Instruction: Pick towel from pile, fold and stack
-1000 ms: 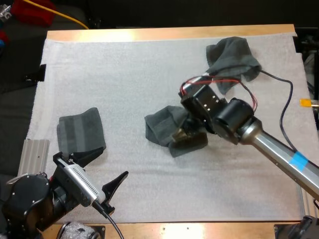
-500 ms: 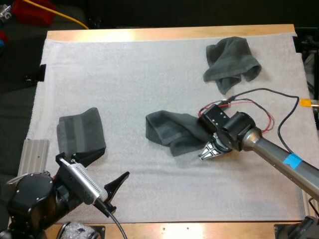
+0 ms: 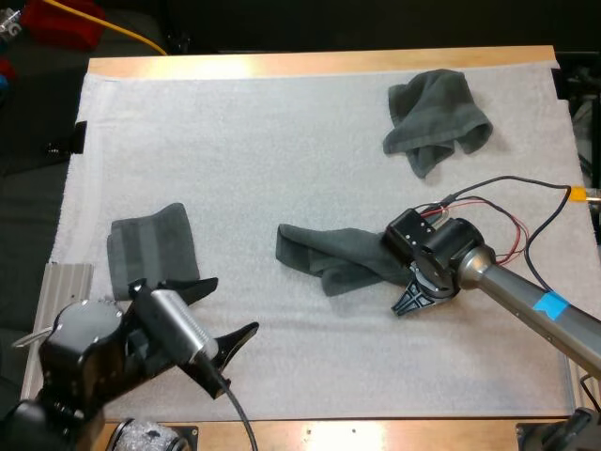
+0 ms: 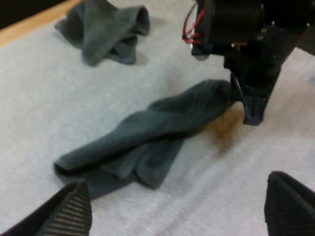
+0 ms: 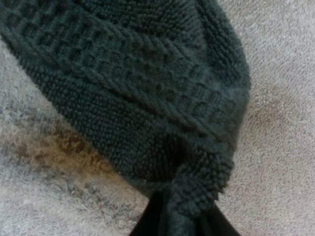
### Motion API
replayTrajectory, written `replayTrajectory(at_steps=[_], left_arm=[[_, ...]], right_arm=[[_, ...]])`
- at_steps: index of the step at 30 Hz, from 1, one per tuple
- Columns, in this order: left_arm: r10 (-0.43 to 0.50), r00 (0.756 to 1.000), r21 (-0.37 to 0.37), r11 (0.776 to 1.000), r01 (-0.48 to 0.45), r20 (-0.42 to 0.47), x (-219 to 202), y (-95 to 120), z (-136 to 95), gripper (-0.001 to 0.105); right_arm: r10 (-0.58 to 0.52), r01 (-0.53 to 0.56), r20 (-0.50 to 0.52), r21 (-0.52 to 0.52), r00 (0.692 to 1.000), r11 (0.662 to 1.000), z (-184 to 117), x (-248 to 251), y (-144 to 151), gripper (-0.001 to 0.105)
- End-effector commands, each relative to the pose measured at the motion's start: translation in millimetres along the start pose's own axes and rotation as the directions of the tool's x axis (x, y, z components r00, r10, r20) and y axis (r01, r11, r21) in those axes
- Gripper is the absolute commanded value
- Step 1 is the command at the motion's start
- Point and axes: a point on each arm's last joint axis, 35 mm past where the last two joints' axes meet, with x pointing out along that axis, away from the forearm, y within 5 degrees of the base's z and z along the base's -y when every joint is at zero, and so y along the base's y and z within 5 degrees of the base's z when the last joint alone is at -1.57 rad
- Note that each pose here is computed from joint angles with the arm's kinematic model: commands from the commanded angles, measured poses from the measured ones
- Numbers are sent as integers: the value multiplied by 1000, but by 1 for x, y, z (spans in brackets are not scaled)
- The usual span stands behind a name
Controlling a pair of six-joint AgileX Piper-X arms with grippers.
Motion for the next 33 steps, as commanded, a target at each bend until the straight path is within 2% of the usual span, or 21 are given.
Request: replayTrajectory(at_steps=[1, 5, 11, 16, 19, 20, 24, 29, 33], left_arm=[[-31, 1000, -10, 999, 31, -1, 3, 0, 3, 70], [-86, 996, -50, 995, 84, -36, 13, 3, 5, 70], [-92, 994, -60, 994, 89, -51, 21, 8, 8, 70], [-92, 995, -58, 994, 90, -48, 23, 9, 10, 70], [-92, 995, -58, 994, 90, -48, 23, 9, 10, 70], [-92, 995, -58, 994, 90, -48, 23, 9, 10, 70], [-92, 995, -58, 994, 90, -48, 23, 9, 10, 70], [-89, 995, -58, 995, 86, -48, 23, 9, 10, 70], [-89, 995, -58, 995, 86, -48, 23, 9, 10, 70]], right_arm=[[-9, 9, 1, 4, 1000, 1000, -1, -1, -1, 2], [-18, 17, 40, 20, 999, 1000, 4, -1, -2, 3], [-33, 30, 89, 42, 995, 999, 9, -1, -4, 12], [-127, 118, 92, 92, 988, 989, 12, -2, -8, 21], [-215, 206, 69, 117, 974, 971, 11, -4, -11, 35], [-234, 226, 63, 118, 970, 967, 11, -6, -13, 44], [-249, 234, 97, 140, 964, 962, 13, -22, -18, 66], [-257, 221, 189, 190, 948, 957, 6, -51, -25, 70], [-199, 145, 265, 208, 943, 967, -5, -70, -26, 70]])
